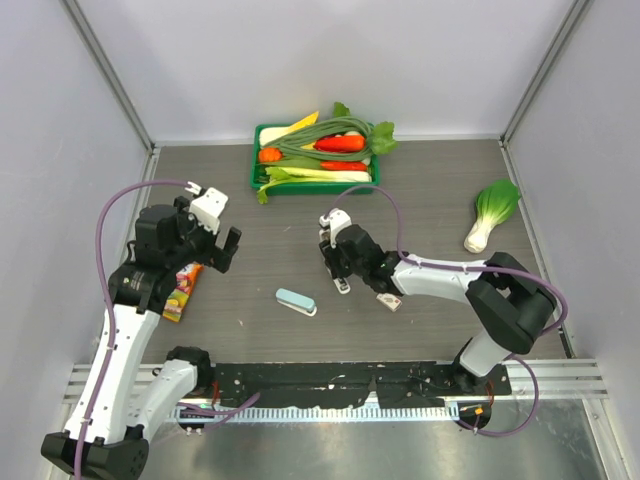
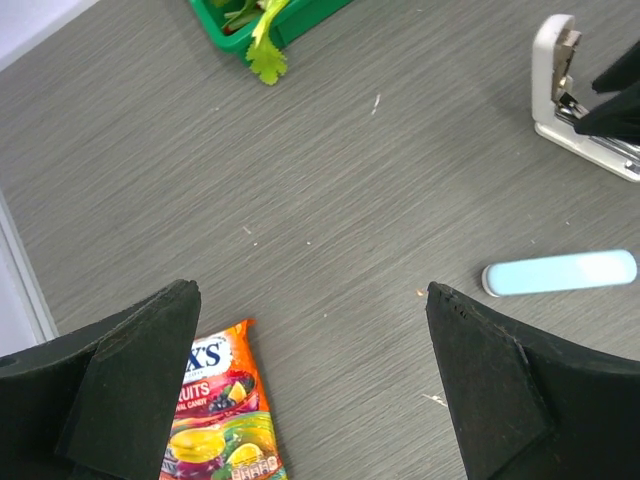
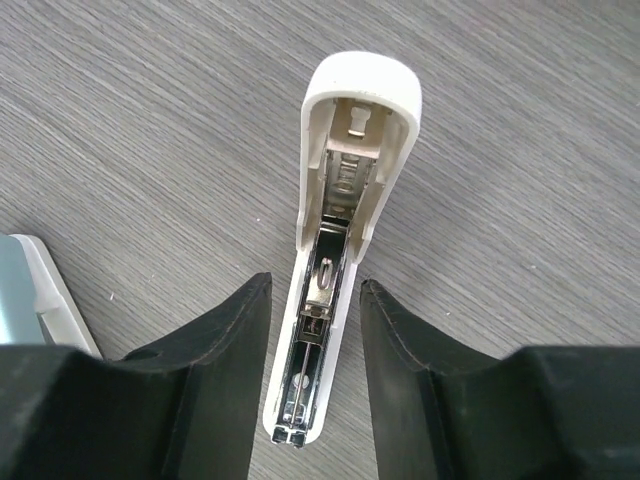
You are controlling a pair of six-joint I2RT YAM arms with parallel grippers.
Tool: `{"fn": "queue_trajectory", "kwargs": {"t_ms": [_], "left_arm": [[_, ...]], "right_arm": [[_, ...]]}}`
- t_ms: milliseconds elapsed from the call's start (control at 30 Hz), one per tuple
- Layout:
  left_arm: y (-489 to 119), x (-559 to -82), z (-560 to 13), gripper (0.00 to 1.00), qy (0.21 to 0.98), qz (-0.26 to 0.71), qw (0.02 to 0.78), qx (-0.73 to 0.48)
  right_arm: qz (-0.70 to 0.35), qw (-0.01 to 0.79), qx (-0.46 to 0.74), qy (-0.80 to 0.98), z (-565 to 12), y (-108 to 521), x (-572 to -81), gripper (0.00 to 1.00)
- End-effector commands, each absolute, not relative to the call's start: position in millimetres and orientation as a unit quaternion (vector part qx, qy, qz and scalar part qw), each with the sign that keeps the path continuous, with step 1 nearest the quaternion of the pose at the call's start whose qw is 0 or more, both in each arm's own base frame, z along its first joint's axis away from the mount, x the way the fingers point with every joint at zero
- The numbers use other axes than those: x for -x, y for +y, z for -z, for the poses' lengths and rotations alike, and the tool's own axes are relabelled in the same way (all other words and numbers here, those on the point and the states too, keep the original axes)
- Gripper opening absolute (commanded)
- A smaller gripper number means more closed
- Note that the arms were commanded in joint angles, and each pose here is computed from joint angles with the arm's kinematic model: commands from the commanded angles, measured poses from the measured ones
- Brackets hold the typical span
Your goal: Load the staples into the stapler
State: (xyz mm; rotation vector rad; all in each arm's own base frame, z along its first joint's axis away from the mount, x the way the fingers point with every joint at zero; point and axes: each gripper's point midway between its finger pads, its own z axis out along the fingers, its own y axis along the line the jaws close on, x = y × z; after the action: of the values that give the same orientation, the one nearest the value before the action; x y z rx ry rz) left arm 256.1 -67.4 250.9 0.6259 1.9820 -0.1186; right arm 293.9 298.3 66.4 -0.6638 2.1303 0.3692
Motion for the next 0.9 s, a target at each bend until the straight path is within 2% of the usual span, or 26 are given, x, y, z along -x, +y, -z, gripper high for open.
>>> {"fn": "queue_trajectory", "kwargs": {"t_ms": [0, 233, 433, 600, 867], "left_arm": [[-86.7, -249.6, -251.6, 1.00, 0.794, 0.088, 0.504, -0.327], [-119.0, -235.7, -220.0, 1.00, 0.746, 0.162, 0.454, -0.459], [-155.1, -224.0, -197.1, 1.00, 0.681, 0.222, 0.405, -0.568], [-202.0, -216.1, -169.5, 0.99, 0.642, 0.258, 0.350, -0.631], [-256.3, -206.5, -124.1, 0.87, 0.630, 0.259, 0.277, -0.678]], "right_arm": [[-0.159, 0.479, 0.279, 0.817, -124.5, 307.0, -308.3, 0.50], [-0.205, 0.483, 0.370, 0.767, -187.1, 281.5, -294.3, 0.63], [-0.263, 0.410, 0.466, 0.739, -189.8, 254.2, -244.9, 0.66], [-0.296, 0.414, 0.460, 0.728, -193.6, 221.9, -231.9, 0.72], [-0.320, 0.417, 0.432, 0.733, -198.9, 197.6, -238.3, 0.72]]}}
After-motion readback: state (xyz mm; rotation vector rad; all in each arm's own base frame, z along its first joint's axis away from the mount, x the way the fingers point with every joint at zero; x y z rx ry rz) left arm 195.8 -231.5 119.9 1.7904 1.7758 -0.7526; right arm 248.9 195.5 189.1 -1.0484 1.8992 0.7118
